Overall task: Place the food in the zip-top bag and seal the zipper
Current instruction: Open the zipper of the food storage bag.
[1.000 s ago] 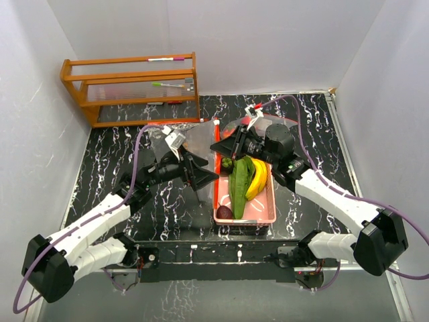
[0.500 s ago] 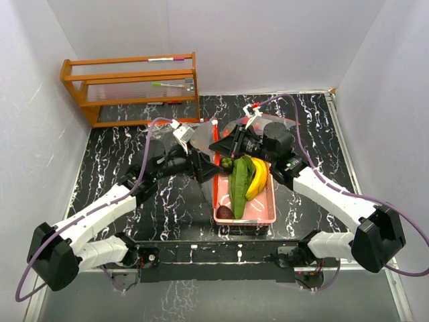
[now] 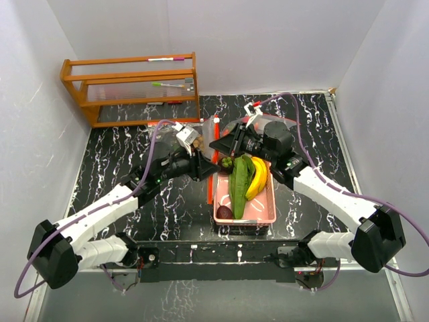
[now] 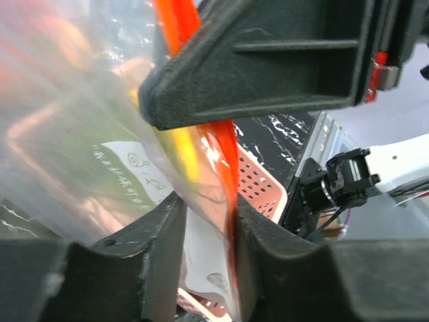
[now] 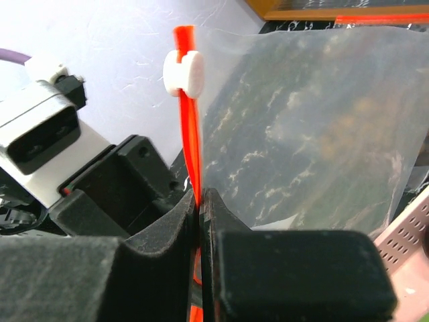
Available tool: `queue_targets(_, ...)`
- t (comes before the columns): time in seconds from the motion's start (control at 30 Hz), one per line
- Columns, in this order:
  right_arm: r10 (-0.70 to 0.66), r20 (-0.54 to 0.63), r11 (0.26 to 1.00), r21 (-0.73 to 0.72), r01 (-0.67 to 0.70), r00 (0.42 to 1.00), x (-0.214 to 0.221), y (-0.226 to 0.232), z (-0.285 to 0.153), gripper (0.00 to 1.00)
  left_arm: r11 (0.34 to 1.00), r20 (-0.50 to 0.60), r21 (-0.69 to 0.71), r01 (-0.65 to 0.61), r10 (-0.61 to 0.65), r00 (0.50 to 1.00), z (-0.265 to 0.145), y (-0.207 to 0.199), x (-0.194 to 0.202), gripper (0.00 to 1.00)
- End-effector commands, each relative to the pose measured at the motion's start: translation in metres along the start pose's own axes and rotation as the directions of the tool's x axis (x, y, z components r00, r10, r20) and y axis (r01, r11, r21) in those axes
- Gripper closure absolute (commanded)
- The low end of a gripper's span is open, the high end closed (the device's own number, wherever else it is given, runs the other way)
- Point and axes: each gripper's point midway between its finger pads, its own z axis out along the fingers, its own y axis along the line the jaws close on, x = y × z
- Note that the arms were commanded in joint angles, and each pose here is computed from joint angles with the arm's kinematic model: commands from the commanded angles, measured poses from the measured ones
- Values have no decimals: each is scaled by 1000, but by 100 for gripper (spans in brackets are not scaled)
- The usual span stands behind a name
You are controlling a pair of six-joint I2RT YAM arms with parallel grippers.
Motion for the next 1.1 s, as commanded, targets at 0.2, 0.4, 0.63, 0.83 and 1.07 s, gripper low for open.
queue_targets(0.2, -71, 89, 996, -44, 75, 994, -30, 29, -9, 66, 994, 67, 34, -104, 102, 993, -17, -20, -28, 100)
queue_targets(0.4, -136, 141, 990, -21, 140, 981, -38, 38, -32, 31, 997, 79, 14, -77, 76, 994, -24, -16, -20, 100)
queue_targets(0.63, -147, 134, 988, -27, 152, 980, -30, 34, -41, 44, 987, 147, 146, -67, 45, 988, -35, -45, -29, 100)
queue_targets(0.83, -118, 100, 988, -84, 126, 988, -27, 36, -30, 65, 961, 177, 264, -81, 35, 984, -42, -68, -32, 100)
queue_targets(1.07, -115, 140, 984, -117, 132, 983, -37, 42, -31, 67, 952, 187, 293, -88, 33, 982, -45, -73, -33, 100)
